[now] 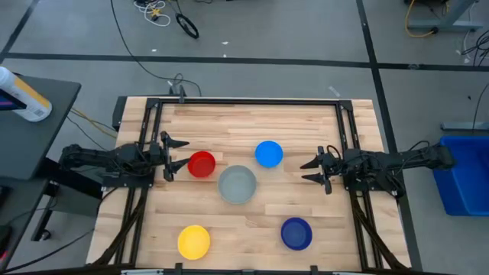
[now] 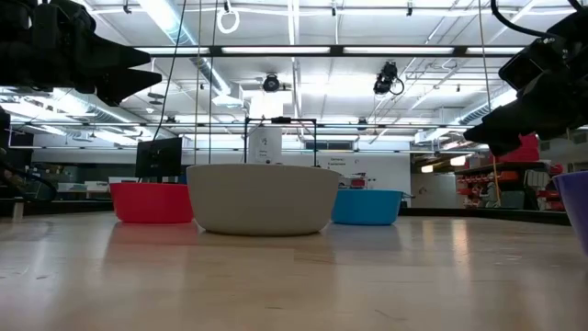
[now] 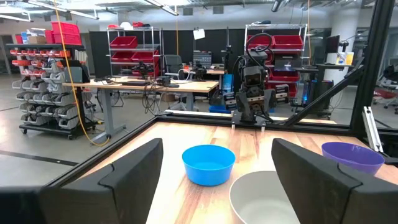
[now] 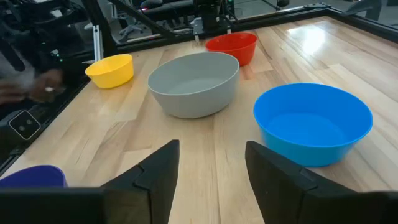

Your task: Nest bowls inside each other

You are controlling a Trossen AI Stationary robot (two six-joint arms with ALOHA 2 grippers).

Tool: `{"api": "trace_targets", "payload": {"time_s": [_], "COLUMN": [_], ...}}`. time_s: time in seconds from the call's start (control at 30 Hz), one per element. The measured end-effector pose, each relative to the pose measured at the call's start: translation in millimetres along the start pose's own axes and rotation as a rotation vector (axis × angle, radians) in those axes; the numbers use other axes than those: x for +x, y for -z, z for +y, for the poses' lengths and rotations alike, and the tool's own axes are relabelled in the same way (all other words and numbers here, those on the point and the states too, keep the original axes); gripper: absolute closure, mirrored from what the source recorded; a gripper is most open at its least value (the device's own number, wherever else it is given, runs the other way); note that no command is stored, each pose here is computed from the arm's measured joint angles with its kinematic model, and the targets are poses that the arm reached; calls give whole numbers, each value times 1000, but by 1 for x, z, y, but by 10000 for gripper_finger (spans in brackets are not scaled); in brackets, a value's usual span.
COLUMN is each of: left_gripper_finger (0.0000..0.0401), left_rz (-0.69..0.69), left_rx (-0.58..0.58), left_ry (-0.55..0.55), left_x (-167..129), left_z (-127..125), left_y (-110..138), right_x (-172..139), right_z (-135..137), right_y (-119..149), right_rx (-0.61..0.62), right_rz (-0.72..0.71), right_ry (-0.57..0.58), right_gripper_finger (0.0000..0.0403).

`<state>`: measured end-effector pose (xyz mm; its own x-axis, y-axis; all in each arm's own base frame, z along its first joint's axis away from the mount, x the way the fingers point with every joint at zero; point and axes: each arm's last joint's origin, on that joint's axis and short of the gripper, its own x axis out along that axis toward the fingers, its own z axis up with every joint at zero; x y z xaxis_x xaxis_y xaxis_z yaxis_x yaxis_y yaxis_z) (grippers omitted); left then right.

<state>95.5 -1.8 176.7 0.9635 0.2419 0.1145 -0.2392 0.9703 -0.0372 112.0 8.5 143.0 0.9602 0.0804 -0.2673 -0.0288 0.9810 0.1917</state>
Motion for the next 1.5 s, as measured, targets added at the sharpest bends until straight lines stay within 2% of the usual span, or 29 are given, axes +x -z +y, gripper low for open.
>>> {"api": "trace_targets", "payload": {"time_s": [1.3,1.5], "left_gripper_finger": [94,94], "left_rz": [-3,-2], "left_rx": [-2,29], "left_ry": [0,0], "left_x": [0,0], "left_z": [0,0], "left_y": [0,0], "right_x": [0,0], "right_z": [0,0], "right_y": [0,-3], "right_rx": [0,2], "right_rz": [-1,-37], "right_ry": [0,12], "right_gripper_finger": [212,212]}}
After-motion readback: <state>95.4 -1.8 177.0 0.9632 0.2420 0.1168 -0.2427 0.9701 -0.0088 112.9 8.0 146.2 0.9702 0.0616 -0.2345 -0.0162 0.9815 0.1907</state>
